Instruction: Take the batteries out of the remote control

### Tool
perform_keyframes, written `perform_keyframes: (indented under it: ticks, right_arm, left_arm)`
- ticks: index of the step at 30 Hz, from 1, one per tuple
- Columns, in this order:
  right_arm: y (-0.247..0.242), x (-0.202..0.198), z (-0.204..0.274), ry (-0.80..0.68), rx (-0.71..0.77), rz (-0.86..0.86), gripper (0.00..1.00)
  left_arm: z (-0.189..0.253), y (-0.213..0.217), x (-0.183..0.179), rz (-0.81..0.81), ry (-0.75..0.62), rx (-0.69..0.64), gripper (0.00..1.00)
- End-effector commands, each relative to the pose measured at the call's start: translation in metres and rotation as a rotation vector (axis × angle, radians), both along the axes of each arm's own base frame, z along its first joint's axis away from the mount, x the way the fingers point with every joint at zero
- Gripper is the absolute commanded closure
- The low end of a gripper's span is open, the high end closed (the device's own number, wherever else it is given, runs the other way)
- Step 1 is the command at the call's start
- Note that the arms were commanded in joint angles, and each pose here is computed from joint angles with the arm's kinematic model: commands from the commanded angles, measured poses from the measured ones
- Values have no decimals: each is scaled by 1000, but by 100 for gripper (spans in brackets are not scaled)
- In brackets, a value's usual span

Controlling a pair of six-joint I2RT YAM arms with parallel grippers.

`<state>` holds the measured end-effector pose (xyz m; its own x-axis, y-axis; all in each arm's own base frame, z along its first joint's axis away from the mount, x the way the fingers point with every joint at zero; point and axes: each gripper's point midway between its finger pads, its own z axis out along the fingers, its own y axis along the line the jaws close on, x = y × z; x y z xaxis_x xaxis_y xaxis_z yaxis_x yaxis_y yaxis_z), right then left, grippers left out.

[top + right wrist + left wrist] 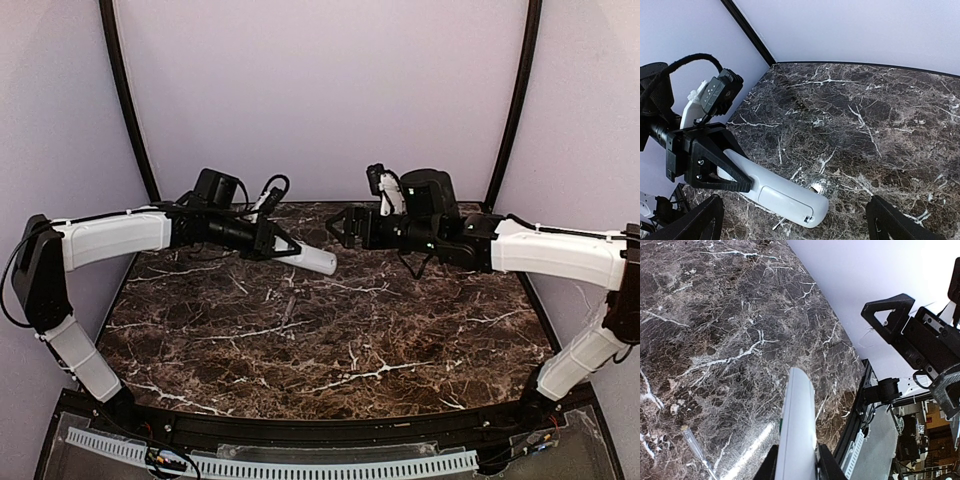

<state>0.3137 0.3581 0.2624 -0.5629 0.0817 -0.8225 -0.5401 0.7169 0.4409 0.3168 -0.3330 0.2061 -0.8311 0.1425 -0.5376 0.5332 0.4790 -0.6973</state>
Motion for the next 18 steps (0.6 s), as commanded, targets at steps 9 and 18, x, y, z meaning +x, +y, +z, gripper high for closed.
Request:
perform_keyframes:
  ticks: [9,18]
  right_arm:
    - [19,-8,-14,131,64,73,1]
    - [22,-13,-18,178,100,90,1]
  left_arm:
    - [23,3,3,5,25,-128,100]
    - [23,3,6,10,33,-151,100]
